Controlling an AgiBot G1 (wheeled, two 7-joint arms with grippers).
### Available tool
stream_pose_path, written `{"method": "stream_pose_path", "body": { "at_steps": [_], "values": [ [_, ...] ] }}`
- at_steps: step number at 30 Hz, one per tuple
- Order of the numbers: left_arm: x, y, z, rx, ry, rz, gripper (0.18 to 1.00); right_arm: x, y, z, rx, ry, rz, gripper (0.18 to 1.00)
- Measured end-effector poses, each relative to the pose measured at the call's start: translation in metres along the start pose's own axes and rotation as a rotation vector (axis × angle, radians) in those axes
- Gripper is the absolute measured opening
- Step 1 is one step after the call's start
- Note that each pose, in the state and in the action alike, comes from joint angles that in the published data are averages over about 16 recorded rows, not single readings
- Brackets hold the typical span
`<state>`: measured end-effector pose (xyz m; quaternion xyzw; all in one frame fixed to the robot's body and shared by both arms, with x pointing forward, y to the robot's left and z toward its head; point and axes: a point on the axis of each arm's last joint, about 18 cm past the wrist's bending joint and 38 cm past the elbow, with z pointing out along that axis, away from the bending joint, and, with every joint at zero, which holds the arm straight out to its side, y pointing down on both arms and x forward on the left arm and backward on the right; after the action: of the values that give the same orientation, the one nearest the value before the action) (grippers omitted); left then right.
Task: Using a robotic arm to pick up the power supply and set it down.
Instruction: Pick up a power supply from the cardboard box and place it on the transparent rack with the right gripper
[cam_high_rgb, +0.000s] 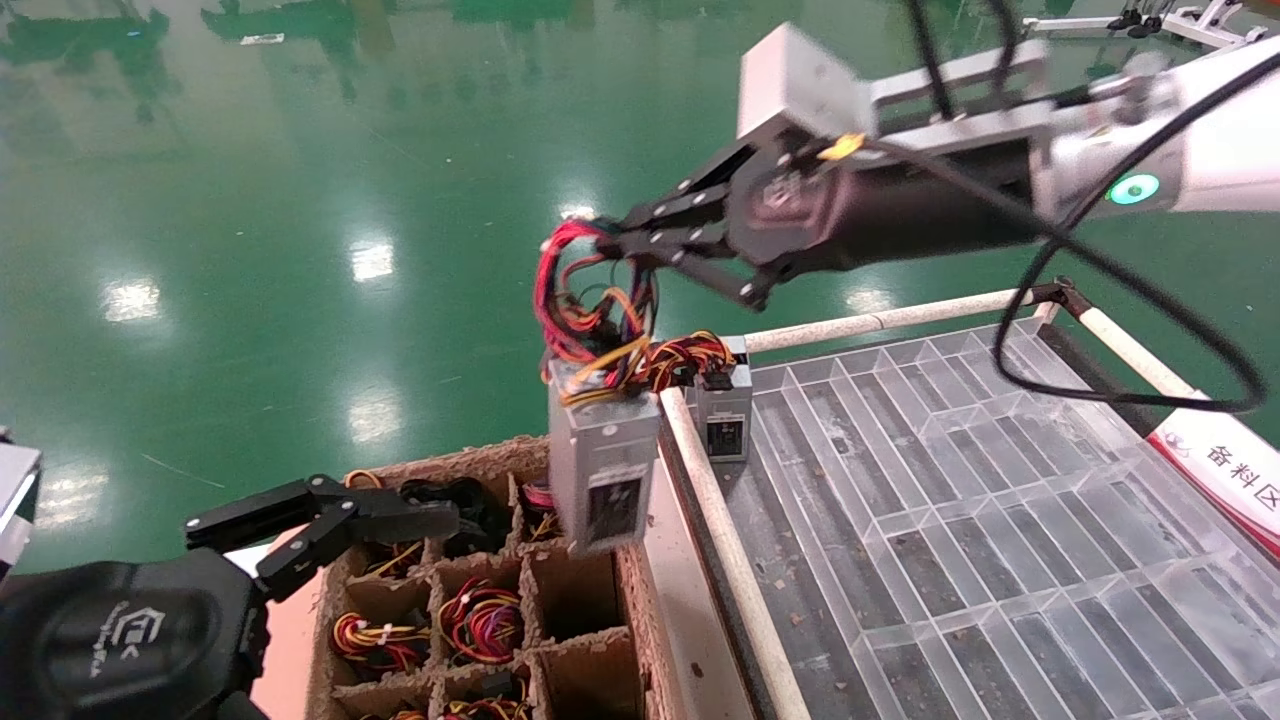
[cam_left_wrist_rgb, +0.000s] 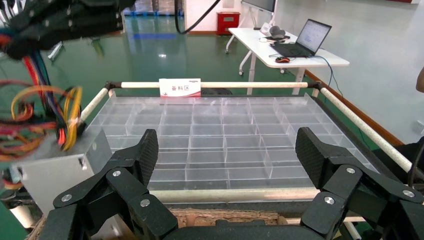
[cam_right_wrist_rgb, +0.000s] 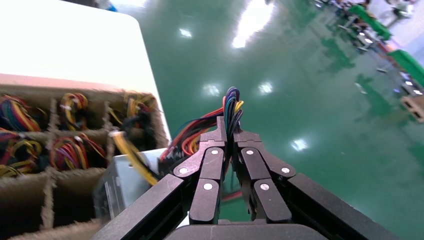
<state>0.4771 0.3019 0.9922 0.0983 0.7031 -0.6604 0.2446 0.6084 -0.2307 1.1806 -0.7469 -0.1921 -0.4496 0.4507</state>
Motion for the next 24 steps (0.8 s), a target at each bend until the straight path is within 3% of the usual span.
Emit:
{"method": "stream_pose_path", "body": {
  "at_steps": [13,24],
  "values": [
    [0.000,0.000,0.000,0.000,0.000,0.000,1.000,0.010,0.021,-0.050,-0.103,0.061,0.036,0.196],
    [0.000,0.000,0.000,0.000,0.000,0.000,1.000,-0.004,0.056,-0.049,-0.167,0.049,0.103,0.195]
  ]
}}
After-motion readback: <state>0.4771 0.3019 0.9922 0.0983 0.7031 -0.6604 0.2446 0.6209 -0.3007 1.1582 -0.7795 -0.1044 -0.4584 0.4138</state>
